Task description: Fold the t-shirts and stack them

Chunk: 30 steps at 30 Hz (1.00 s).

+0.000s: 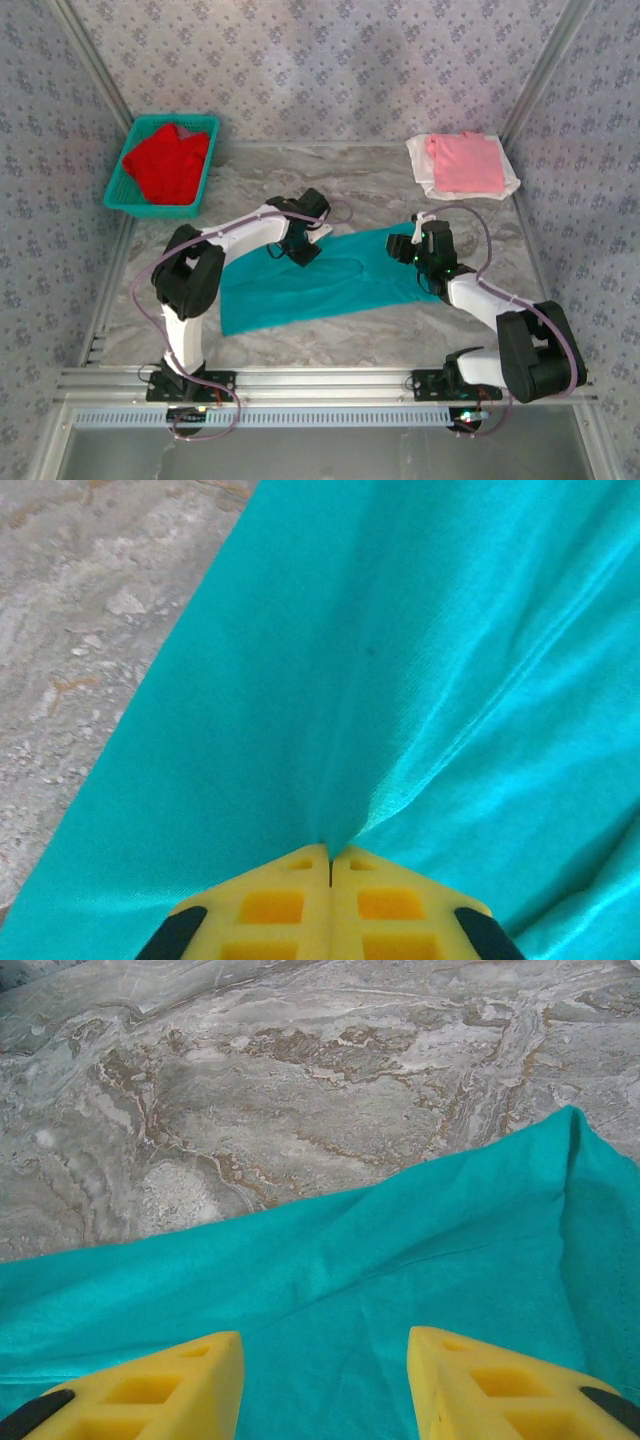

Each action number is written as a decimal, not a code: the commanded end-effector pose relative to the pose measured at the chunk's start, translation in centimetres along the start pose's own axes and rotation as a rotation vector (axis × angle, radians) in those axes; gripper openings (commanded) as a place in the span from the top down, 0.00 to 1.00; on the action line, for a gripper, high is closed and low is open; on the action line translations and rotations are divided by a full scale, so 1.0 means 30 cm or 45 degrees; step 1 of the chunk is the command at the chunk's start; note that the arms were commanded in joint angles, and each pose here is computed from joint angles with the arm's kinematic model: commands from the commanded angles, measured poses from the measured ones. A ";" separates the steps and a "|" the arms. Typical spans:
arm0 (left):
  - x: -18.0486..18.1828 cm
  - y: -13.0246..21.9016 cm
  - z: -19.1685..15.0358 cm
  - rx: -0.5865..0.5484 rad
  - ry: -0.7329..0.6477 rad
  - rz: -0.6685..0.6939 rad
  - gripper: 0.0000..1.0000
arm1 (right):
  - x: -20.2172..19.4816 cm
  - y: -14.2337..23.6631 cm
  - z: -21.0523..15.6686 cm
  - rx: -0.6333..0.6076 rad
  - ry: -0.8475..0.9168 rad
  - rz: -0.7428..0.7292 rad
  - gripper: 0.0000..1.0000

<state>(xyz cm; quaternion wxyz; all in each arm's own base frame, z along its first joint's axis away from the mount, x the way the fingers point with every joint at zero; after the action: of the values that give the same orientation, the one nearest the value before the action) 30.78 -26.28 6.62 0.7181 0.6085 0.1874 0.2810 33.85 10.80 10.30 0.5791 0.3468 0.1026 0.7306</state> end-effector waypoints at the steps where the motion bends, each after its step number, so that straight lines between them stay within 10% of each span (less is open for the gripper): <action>1: -0.056 0.019 -0.057 0.060 -0.075 -0.074 0.92 | -0.003 -0.006 0.011 0.000 -0.012 -0.022 0.51; 12: 0.034 0.138 0.039 -0.278 0.083 -0.152 0.56 | -0.016 -0.004 0.017 0.008 -0.005 -0.036 0.51; 17: 0.187 0.096 0.013 -0.415 0.459 -0.210 0.57 | -0.017 -0.030 0.021 0.087 -0.097 0.008 0.58; 22: 0.243 0.027 -0.115 -0.320 0.684 -0.162 0.60 | -0.042 -0.072 -0.019 0.229 -0.176 -0.107 0.87; 30: 0.310 -0.026 -0.356 -0.236 1.083 -0.123 0.61 | -0.075 -0.139 -0.089 0.409 -0.184 -0.248 0.91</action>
<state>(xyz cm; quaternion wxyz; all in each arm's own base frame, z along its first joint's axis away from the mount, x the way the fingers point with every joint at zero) 31.03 -13.45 3.49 0.6570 0.4083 0.4447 0.4516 36.10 11.45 6.40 0.5761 0.4525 0.1813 0.6561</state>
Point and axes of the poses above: each hand's point on the last joint's axis, 136 mm out from that joint toward the fingers, its own y axis back along the fingers, its own x axis along the line the jaws close on, z = x × y, the point moved 1 cm from there along y, back along the fingers, and after that the axes turned 4 degrees about -y, right-handed, at the moved point
